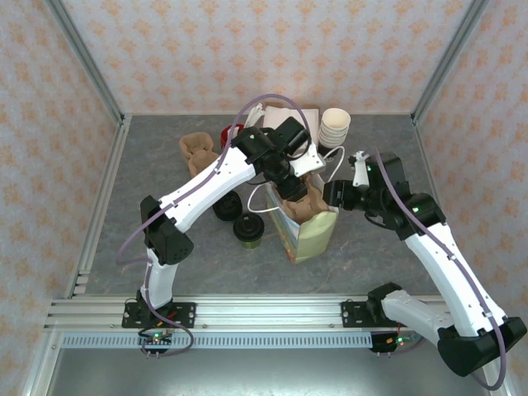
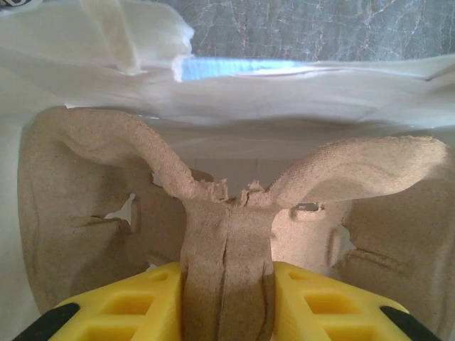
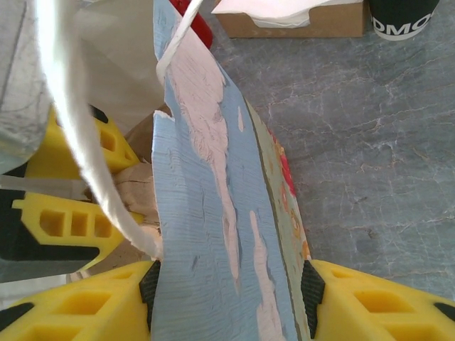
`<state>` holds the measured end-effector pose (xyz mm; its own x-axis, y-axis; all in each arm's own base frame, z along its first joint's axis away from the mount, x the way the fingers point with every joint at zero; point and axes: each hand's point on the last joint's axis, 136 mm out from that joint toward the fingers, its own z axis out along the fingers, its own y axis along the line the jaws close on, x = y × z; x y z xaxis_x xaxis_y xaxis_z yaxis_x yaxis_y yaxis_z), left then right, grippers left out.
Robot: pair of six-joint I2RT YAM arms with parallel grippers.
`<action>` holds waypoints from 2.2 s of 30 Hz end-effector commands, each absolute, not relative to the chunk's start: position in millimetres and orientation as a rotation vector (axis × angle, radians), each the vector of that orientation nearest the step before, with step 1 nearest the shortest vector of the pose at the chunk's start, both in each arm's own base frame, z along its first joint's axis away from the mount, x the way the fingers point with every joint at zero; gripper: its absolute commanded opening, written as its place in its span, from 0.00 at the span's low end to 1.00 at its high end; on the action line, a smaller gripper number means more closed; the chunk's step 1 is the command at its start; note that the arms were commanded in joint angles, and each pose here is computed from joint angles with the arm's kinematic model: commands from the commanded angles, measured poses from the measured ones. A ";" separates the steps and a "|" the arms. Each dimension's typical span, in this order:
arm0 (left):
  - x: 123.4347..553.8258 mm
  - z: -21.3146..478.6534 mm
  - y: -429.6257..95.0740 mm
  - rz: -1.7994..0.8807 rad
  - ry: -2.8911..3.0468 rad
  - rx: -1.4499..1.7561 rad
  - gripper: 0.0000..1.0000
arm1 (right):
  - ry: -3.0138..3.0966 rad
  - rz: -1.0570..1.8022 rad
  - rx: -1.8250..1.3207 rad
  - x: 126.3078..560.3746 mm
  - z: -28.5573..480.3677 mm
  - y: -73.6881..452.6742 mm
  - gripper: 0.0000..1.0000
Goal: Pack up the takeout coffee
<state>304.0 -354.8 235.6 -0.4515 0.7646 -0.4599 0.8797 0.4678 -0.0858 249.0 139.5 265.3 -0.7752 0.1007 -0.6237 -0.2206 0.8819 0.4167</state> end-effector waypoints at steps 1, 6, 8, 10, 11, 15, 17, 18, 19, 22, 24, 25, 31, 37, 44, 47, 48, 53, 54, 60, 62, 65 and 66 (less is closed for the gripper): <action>302.0 234.7 -357.2 -0.417 2.334 1.447 0.34 | 2.342 0.654 -0.092 259.2 268.2 144.4 0.54; 303.0 228.4 -356.5 -0.384 2.325 1.484 0.34 | 2.332 0.667 -0.100 261.6 271.4 146.5 0.34; 302.3 224.3 -355.6 -0.361 2.329 1.503 0.33 | 2.312 0.691 -0.105 261.7 277.1 149.0 0.24; 301.4 221.4 -354.8 -0.350 2.334 1.513 0.33 | 2.284 0.704 -0.093 262.3 283.7 148.9 0.18; 300.9 220.9 -354.5 -0.349 2.335 1.516 0.33 | 2.277 0.707 -0.088 262.2 285.4 148.7 0.17; 297.6 222.8 -356.0 -0.378 2.324 1.506 0.33 | 2.238 0.720 -0.072 259.5 296.0 146.8 0.11; 295.4 223.1 -356.7 -0.396 2.318 1.502 0.33 | 2.216 0.721 -0.068 257.4 300.9 145.1 0.09; 295.2 222.8 -356.9 -0.401 2.314 1.497 0.33 | 2.208 0.712 -0.058 257.1 302.0 142.7 0.08; 294.0 222.5 -356.9 -0.403 2.309 1.497 0.34 | 2.200 0.708 -0.056 256.4 303.6 141.5 0.07; 293.4 221.1 -357.6 -0.415 2.297 1.483 0.33 | 2.193 0.701 -0.046 254.1 304.5 138.8 0.05; 291.3 219.7 -358.6 -0.427 2.287 1.486 0.34 | 2.193 0.704 -0.052 252.7 303.7 139.2 0.05; 290.3 218.8 -358.8 -0.428 2.283 1.487 0.34 | 2.191 0.696 -0.049 252.7 303.0 137.8 0.04; 289.8 203.9 -358.6 -0.420 2.281 1.494 0.33 | 2.181 0.666 -0.031 251.2 303.8 131.6 0.04; 286.7 204.6 -357.9 -0.383 2.243 1.513 0.34 | 2.160 0.694 -0.021 251.2 307.5 133.9 0.03; 287.0 184.0 -361.4 -0.299 2.281 1.553 0.33 | 2.139 0.753 -0.037 250.9 312.4 144.7 0.03; 287.9 180.3 -362.7 -0.287 2.288 1.548 0.33 | 2.134 0.764 -0.038 250.2 314.0 146.6 0.03; 287.8 179.7 -363.0 -0.286 2.289 1.548 0.34 | 2.132 0.765 -0.040 249.7 314.5 146.9 0.03; 290.8 173.3 -359.1 -0.233 2.305 1.546 0.33 | 2.123 0.763 -0.040 246.7 317.5 145.1 0.03; 291.5 171.1 -357.5 -0.215 2.313 1.551 0.33 | 2.118 0.765 -0.038 246.3 319.3 144.7 0.03; 292.4 166.8 -356.1 -0.183 2.319 1.558 0.34 | 2.113 0.781 -0.037 244.3 321.8 145.6 0.02; 291.8 163.8 -356.4 -0.169 2.321 1.573 0.34 | 2.114 0.785 -0.036 244.3 321.4 146.1 0.02; 290.4 162.2 -359.0 -0.170 2.324 1.583 0.34 | 2.115 0.802 -0.035 243.9 320.8 148.3 0.02; 290.7 161.5 -360.5 -0.177 2.322 1.580 0.34 | 2.119 0.805 -0.036 243.4 319.6 148.7 0.02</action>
<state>295.8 -363.1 169.6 -0.3478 0.8552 -0.3844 0.9138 0.4010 0.0653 241.6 143.5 299.1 -0.6901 0.2153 -0.6909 -0.2516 0.8238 0.5080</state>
